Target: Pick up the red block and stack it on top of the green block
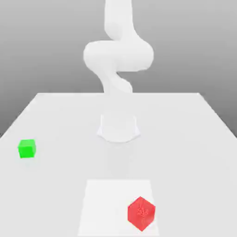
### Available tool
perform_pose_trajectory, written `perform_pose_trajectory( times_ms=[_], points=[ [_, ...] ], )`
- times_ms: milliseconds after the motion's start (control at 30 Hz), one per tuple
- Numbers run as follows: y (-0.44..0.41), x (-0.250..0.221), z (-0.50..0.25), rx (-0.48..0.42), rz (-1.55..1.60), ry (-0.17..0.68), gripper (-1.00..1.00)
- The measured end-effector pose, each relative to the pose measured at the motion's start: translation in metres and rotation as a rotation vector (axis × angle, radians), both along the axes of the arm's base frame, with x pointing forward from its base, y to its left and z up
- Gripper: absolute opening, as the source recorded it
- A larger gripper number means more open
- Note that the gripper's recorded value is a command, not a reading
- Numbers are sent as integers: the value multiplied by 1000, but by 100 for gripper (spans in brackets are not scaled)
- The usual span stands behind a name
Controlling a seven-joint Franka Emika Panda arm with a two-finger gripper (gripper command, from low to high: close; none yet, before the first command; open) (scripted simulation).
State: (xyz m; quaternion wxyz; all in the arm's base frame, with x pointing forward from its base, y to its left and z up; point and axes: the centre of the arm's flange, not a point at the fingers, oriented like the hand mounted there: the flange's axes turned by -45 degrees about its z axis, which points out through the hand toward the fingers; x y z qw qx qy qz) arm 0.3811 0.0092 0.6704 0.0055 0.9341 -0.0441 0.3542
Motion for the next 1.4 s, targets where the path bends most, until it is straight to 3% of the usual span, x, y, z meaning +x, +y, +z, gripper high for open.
perform_pose_trajectory(
  times_ms=[200,400,800,967,1000,1233,1400],
  points=[
    [13,66,-112,43,-176,175,0],
    [19,100,-231,100,-338,337,0],
    [46,78,-448,277,-635,654,0],
    [49,75,-510,295,-659,676,0],
    [49,74,-520,294,-659,677,-100],
    [49,74,-521,295,-659,675,-100],
    [49,74,-470,295,-660,675,-100]
  ],
)
